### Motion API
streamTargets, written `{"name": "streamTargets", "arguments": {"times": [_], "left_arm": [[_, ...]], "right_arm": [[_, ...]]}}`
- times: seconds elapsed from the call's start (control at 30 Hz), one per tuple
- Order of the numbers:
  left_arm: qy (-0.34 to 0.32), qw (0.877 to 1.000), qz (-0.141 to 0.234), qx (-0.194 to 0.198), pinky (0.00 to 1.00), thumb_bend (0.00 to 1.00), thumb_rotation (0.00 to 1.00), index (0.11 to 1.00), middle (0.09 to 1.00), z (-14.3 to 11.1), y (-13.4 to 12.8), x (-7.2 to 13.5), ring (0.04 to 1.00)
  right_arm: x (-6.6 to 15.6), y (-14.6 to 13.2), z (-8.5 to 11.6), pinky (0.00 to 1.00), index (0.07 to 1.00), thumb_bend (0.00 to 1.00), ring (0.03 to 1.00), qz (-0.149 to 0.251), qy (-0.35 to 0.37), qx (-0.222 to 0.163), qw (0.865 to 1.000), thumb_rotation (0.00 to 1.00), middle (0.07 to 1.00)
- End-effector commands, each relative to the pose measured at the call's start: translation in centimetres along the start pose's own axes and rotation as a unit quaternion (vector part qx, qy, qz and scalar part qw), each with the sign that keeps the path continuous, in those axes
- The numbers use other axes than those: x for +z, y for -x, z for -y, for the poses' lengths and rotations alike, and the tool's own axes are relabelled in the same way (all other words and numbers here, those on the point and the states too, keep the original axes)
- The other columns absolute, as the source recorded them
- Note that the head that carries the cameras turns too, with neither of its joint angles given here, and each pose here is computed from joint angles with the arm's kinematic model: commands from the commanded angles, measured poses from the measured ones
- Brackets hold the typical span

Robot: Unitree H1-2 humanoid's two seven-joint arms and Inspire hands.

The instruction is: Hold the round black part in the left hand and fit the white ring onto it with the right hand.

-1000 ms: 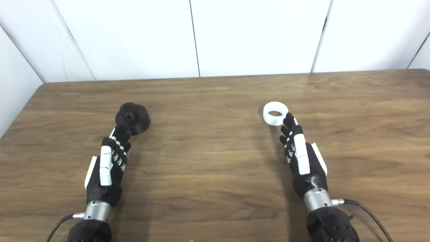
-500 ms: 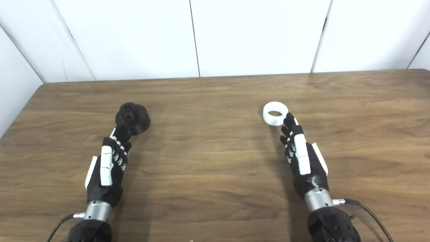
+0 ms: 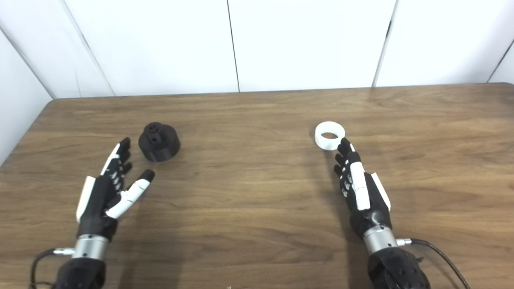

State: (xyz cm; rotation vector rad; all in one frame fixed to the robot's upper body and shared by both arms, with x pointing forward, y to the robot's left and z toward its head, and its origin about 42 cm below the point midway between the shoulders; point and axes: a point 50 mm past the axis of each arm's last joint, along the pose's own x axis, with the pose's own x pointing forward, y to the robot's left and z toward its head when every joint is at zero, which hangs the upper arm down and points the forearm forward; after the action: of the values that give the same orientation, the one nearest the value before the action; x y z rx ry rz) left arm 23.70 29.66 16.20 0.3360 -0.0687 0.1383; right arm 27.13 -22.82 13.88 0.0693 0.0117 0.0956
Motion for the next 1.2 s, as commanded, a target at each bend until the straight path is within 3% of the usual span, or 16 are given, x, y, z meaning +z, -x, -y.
{"name": "streamTargets", "arguments": {"times": [0.0,0.13,0.37,0.57,0.7,0.83,0.93,1.17], "left_arm": [[-0.046,0.998,0.049,0.014,0.97,0.87,0.35,0.939,0.993,-2.1,-1.7,2.4,1.0],[-0.107,0.993,0.056,0.012,1.0,0.91,0.27,0.916,0.982,-3.7,-3.4,3.3,1.0],[-0.205,0.978,0.034,-0.003,1.0,0.93,0.29,0.901,0.974,-5.7,-6.6,3.3,1.0],[-0.247,0.969,0.01,-0.024,1.0,0.94,0.28,0.9,0.969,-7.0,-9.1,2.3,1.0],[-0.254,0.967,0.006,-0.028,1.0,0.94,0.28,0.904,0.97,-7.2,-9.4,2.2,1.0],[-0.302,0.951,-0.014,-0.059,1.0,0.93,0.28,0.907,0.974,-7.7,-11.6,1.6,1.0],[-0.315,0.946,-0.02,-0.07,0.99,0.94,0.26,0.902,0.972,-7.7,-12.8,1.4,1.0],[-0.315,0.946,-0.025,-0.078,0.99,0.98,0.27,0.888,0.959,-7.5,-15.0,0.8,1.0]], "right_arm": [[1.1,-0.2,-0.2,1.0,0.997,0.61,1.0,0.036,0.002,0.012,0.999,1.0,1.0],[1.0,-0.2,-0.2,1.0,0.984,0.63,1.0,0.03,0.001,0.011,0.999,1.0,1.0],[1.1,-0.3,-0.2,1.0,0.98,0.65,1.0,0.026,0.003,0.015,1.0,1.0,1.0],[1.2,-0.2,-0.1,1.0,0.978,0.65,1.0,0.026,0.009,0.014,1.0,1.0,1.0],[1.2,-0.2,-0.1,1.0,0.978,0.65,1.0,0.025,0.01,0.014,1.0,1.0,1.0],[1.2,-0.2,-0.1,1.0,0.976,0.65,1.0,0.026,0.016,0.015,0.999,1.0,1.0],[1.2,-0.2,-0.1,1.0,0.974,0.65,1.0,0.029,0.015,0.013,0.999,1.0,1.0],[1.2,-0.2,-0.1,1.0,0.973,0.65,1.0,0.031,0.02,0.012,0.999,1.0,1.0]]}}
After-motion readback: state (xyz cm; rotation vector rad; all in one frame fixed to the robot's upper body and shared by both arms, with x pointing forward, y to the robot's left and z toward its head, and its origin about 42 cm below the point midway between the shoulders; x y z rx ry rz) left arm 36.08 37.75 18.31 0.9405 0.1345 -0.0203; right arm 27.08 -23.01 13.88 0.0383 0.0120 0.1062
